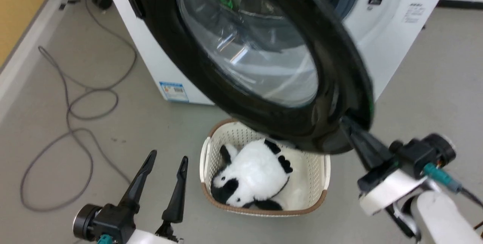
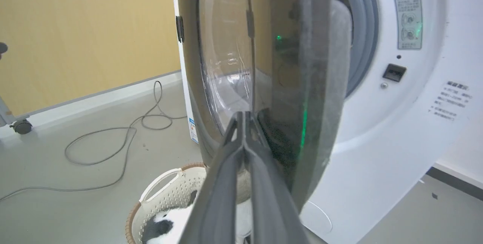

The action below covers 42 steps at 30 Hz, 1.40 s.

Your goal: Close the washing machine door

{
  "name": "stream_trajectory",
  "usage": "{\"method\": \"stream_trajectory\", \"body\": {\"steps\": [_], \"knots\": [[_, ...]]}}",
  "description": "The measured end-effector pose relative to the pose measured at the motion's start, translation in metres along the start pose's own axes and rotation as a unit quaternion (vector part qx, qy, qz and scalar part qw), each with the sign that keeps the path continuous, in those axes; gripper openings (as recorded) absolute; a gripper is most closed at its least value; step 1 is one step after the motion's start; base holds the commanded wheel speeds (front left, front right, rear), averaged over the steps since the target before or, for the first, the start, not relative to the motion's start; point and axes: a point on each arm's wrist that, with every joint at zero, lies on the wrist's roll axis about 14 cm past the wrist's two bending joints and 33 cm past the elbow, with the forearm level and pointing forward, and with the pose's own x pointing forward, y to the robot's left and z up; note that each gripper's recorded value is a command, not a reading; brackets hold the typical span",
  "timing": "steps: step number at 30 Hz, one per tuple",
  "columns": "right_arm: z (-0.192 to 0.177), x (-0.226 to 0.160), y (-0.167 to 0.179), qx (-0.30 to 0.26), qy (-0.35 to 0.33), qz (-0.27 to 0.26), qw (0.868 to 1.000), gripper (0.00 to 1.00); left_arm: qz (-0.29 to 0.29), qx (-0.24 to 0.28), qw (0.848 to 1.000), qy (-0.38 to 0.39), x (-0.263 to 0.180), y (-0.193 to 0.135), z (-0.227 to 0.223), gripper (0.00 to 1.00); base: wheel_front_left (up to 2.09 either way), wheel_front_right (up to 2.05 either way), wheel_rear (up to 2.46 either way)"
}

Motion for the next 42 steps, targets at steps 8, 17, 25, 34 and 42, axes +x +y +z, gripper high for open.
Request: {"method": "stream_trajectory", "body": {"steps": [8, 17, 25, 34, 42], "knots": [[-0.017, 0.030, -0.048, -0.017, 0.016, -0.026, 0.999, 0.00, 0.004, 0.001, 1.000, 0.014, 0.017, 0.005, -0.012, 1.00, 0.00, 0.00, 0.00], [-0.028, 0.074, -0.102, -0.040, 0.028, -0.043, 0.998, 0.00, 0.009, -0.003, 0.999, 0.032, 0.039, 0.010, -0.030, 1.00, 0.00, 0.00, 0.00], [-0.024, 0.112, -0.147, -0.037, 0.027, -0.077, 0.996, 0.00, 0.028, -0.004, 0.998, 0.053, 0.046, 0.020, -0.048, 1.00, 0.00, 0.00, 0.00], [-0.025, 0.125, -0.169, -0.029, 0.028, -0.103, 0.994, 0.00, 0.038, -0.002, 0.998, 0.055, 0.046, 0.025, -0.050, 1.00, 0.00, 0.00, 0.00], [-0.019, 0.114, -0.182, -0.026, 0.032, -0.126, 0.991, 0.00, 0.033, -0.003, 0.998, 0.044, 0.048, 0.022, -0.042, 1.00, 0.00, 0.00, 0.00]]}}
